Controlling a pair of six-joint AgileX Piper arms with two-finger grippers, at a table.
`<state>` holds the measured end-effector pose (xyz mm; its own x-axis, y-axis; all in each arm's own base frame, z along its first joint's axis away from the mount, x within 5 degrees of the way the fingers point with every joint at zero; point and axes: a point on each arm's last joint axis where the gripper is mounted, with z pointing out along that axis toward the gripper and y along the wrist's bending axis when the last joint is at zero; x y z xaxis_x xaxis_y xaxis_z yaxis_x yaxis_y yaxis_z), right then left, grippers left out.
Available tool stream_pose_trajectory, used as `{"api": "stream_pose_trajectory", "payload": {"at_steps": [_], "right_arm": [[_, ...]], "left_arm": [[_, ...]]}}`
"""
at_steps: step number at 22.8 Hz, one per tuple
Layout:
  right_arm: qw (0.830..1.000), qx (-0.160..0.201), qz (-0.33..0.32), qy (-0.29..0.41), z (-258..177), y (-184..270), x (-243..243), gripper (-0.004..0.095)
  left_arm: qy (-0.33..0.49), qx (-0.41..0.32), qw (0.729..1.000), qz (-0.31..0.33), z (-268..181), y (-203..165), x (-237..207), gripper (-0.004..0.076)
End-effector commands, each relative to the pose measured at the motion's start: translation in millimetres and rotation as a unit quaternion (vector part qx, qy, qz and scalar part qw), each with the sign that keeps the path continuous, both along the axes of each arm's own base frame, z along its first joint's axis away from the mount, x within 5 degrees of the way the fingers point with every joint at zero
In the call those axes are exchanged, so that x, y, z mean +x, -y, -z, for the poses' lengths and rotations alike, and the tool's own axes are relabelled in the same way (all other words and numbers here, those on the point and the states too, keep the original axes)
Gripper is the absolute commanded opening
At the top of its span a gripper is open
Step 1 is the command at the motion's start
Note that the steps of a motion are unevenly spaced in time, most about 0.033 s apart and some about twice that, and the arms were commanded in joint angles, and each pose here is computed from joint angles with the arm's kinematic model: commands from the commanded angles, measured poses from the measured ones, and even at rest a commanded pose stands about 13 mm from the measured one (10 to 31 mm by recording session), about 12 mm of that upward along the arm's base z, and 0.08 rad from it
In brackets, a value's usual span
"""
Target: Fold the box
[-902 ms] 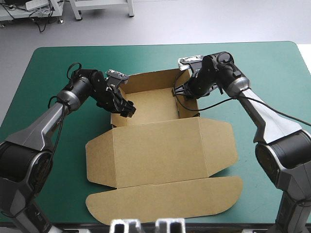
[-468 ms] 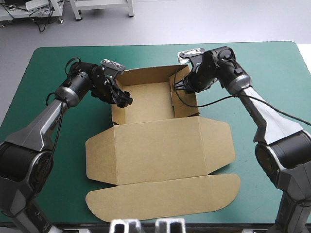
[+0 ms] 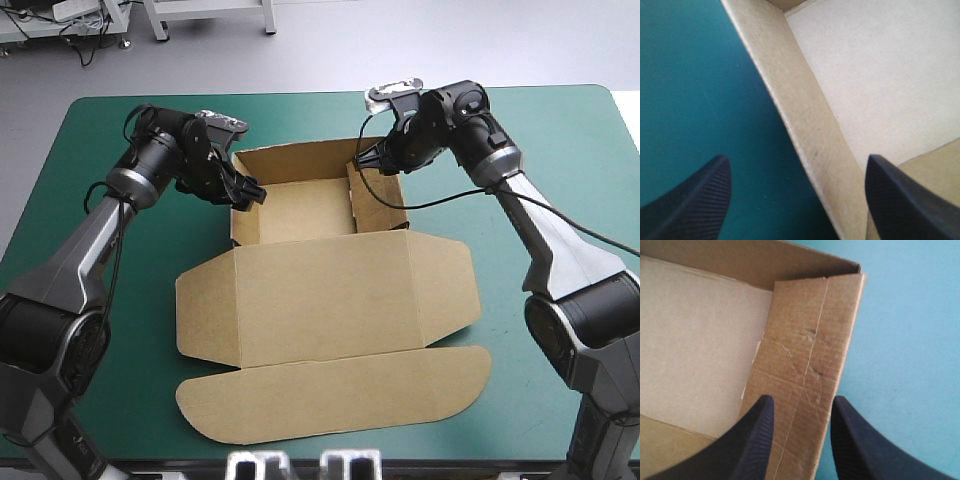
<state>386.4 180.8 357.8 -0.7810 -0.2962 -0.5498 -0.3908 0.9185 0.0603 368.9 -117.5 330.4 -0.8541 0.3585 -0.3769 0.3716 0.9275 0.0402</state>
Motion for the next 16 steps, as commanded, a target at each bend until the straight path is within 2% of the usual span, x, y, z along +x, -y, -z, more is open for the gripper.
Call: {"api": "stream_pose_trajectory", "payload": {"at_steps": [1, 4, 7, 8, 9, 12, 14, 16], "right_arm": [[0.998, 0.002, -0.003, 0.065, -54, 12, -15, 0.0355], [0.998, -0.016, 0.004, 0.061, -64, 17, -20, 0.0355], [0.998, -0.004, 0.023, 0.056, -65, 18, -21, 0.0355], [0.999, -0.01, 0.023, 0.045, -57, 17, -19, 0.0355], [0.999, -0.017, 0.022, 0.03, -46, 16, -16, 0.0355], [0.999, -0.028, 0.024, -0.005, -19, 10, -4, 0.0355], [0.999, -0.022, 0.02, -0.025, -5, 4, 3, 0.0355], [0.999, -0.03, 0.019, -0.041, 10, 1, 10, 0.0355]], "left_arm": [[0.044, -0.028, 0.999, -0.002, -59, -3, -21, 0.0422], [0.071, -0.087, 0.994, 0.013, -89, -1, -42, 0.0283], [0.108, -0.131, 0.984, 0.044, -122, -3, -73, 0.0129], [0.135, -0.15, 0.978, 0.055, -142, -7, -94, 0.0027], [0.163, -0.154, 0.973, 0.058, -158, -15, -115, -0.0007], [0.196, -0.158, 0.966, 0.06, -173, -30, -160, -0.0009], [0.204, -0.161, 0.964, 0.062, -172, -39, -189, -0.0009], [0.209, -0.162, 0.962, 0.062, -165, -50, -222, -0.0009]]}}
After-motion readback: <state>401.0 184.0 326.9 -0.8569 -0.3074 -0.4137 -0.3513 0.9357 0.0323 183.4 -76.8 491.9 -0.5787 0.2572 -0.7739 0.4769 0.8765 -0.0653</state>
